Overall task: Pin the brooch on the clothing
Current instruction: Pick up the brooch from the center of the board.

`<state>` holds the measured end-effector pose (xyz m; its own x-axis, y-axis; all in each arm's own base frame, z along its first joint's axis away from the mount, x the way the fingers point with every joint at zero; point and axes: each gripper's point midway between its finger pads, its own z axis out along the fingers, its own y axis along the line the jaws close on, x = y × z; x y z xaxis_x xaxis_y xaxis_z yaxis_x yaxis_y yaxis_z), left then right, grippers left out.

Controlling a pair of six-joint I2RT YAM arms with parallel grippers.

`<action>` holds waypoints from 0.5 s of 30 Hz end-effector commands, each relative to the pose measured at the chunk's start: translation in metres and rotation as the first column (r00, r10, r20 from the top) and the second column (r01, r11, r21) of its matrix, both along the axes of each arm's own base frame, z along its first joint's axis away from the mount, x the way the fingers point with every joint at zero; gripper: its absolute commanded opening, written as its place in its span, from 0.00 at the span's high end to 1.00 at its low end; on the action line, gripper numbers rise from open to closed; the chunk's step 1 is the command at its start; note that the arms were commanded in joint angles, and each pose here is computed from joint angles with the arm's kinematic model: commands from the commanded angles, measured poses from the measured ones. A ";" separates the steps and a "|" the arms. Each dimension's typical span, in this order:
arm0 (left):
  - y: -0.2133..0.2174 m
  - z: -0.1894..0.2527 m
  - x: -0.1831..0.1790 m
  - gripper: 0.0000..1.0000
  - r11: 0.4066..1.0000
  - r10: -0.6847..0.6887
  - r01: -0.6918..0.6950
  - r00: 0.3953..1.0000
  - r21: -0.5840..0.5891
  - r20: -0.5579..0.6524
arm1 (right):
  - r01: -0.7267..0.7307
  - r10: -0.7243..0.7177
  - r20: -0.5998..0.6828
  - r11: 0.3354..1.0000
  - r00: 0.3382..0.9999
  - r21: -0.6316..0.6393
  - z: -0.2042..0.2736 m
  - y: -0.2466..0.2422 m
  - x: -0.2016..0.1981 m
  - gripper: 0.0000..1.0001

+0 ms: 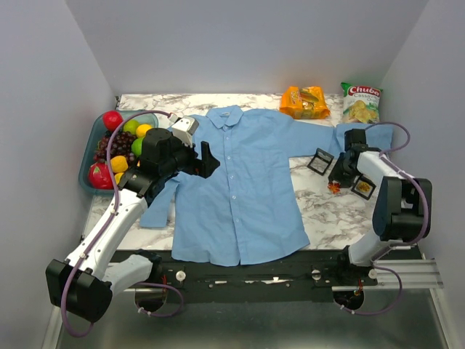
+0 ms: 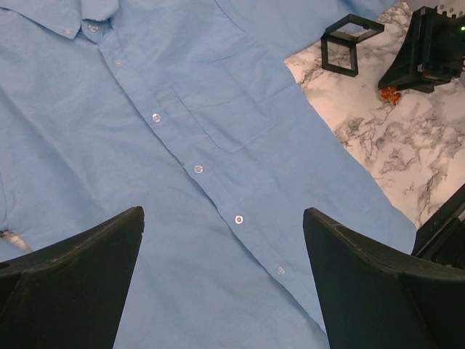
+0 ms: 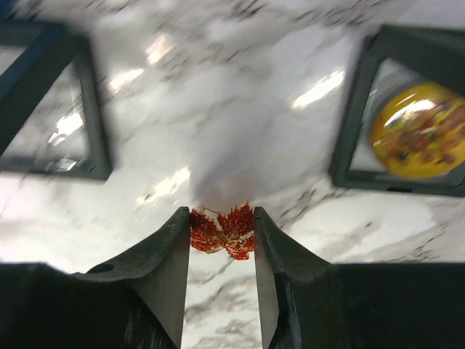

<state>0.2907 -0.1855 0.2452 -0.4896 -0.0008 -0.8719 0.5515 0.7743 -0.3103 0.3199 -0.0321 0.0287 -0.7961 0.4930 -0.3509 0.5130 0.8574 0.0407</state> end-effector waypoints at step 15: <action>-0.056 0.017 -0.042 0.01 0.945 -0.267 0.280 0.959 -0.171 0.095 | -0.568 0.366 0.516 0.761 0.774 0.312 0.185 0.315 0.018 0.70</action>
